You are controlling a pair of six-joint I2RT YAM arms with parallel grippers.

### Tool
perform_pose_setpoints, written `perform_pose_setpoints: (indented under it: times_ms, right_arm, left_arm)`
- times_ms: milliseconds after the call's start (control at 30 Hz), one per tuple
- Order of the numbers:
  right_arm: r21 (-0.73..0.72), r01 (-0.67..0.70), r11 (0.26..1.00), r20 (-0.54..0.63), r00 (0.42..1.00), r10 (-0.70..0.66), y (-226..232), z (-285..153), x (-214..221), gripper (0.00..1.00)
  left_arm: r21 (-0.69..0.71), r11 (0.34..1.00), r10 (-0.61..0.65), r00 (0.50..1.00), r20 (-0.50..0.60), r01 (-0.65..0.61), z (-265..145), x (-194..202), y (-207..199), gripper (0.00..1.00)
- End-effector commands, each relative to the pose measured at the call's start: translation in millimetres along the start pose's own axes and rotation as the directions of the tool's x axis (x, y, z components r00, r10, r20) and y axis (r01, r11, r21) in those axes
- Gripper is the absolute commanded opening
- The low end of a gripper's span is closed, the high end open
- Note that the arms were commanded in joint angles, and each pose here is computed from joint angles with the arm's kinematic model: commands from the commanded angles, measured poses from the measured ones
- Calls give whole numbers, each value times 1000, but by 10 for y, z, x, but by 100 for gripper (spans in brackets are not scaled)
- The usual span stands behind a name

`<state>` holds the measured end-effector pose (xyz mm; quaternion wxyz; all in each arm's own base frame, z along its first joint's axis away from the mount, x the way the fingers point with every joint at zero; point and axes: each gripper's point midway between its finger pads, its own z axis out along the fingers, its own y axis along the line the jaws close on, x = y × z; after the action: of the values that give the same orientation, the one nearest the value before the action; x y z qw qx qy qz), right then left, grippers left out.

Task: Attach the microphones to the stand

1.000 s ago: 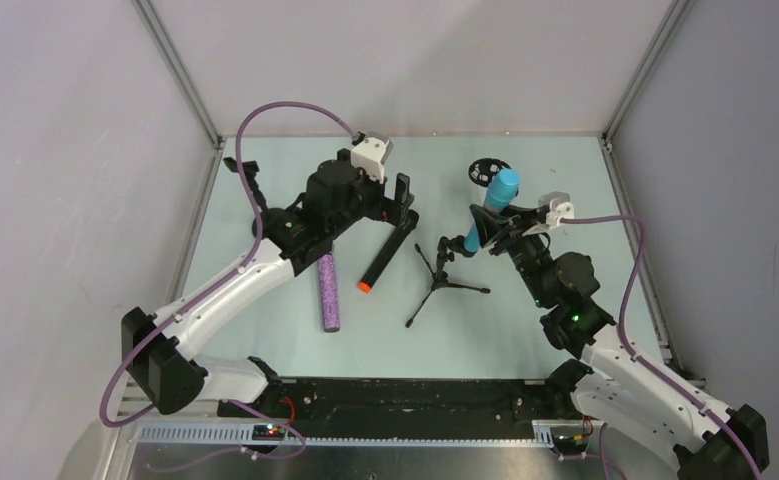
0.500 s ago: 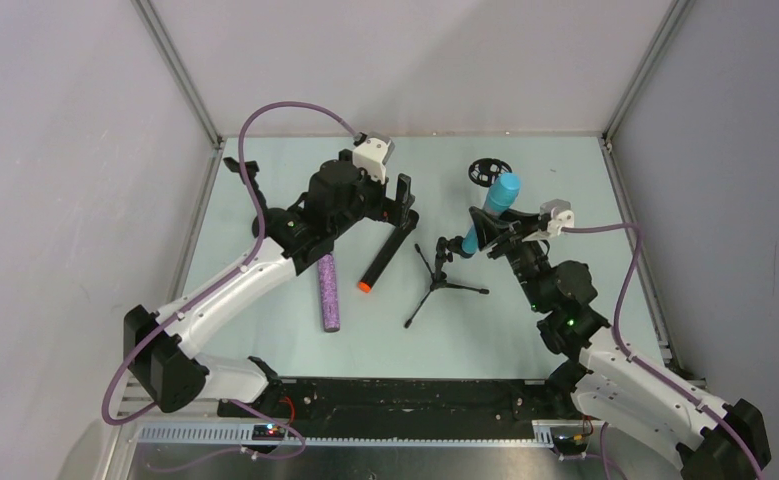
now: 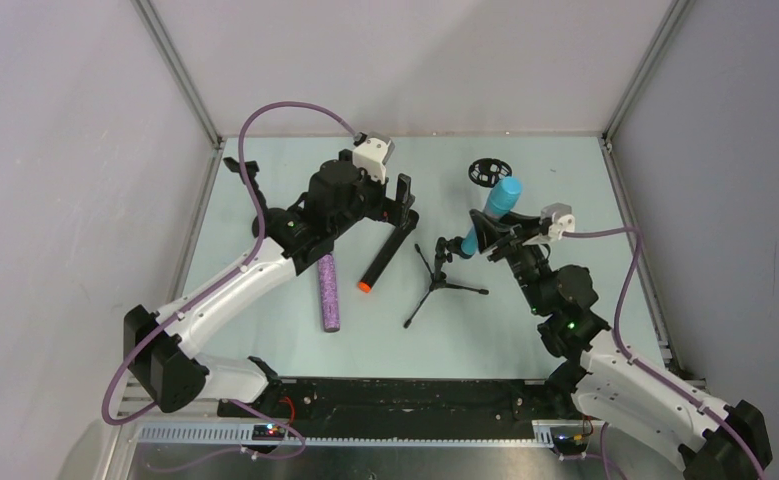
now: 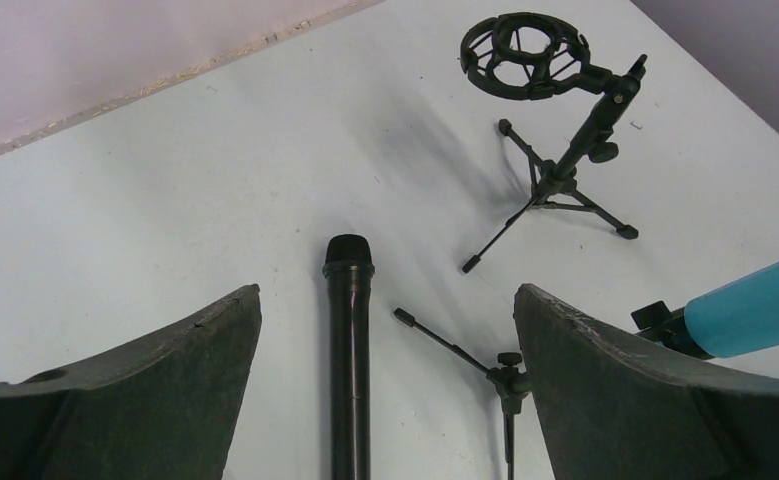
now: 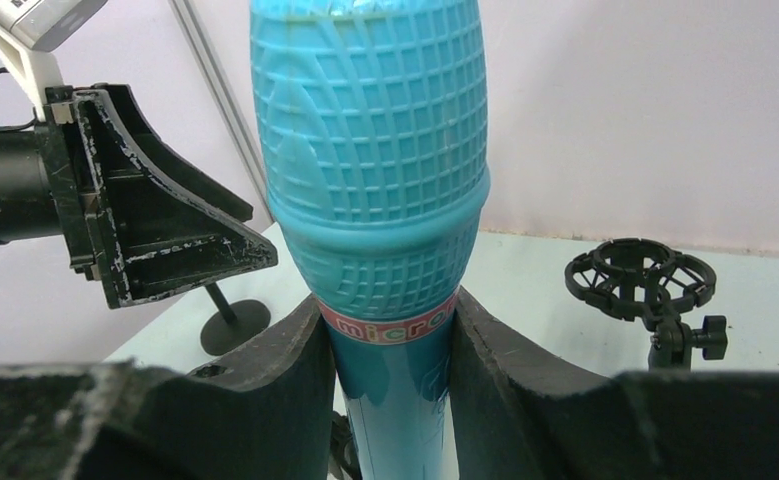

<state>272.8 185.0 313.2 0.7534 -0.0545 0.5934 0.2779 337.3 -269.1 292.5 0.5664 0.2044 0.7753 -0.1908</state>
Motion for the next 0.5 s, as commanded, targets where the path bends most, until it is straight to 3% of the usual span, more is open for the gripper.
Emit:
perform_pose_setpoints:
  times_ms: [0,200,467]
  right_arm:
    - [-81,-10,997,-483,875,-30,46,-599,1366,46]
    - [-94,-82,992,-414,910,36,160,-570,1068,81]
    - [-143,-159,977,-258,959,119,290,-575,477,97]
  left_arm:
    - [5,1000,-11,999,30,11,15,-64,3,100]
    - [45,999,3,1000,29,-4,15,-67,-65,100]
    - [171,985,23,997,77,-36,-28,-132,-275,100]
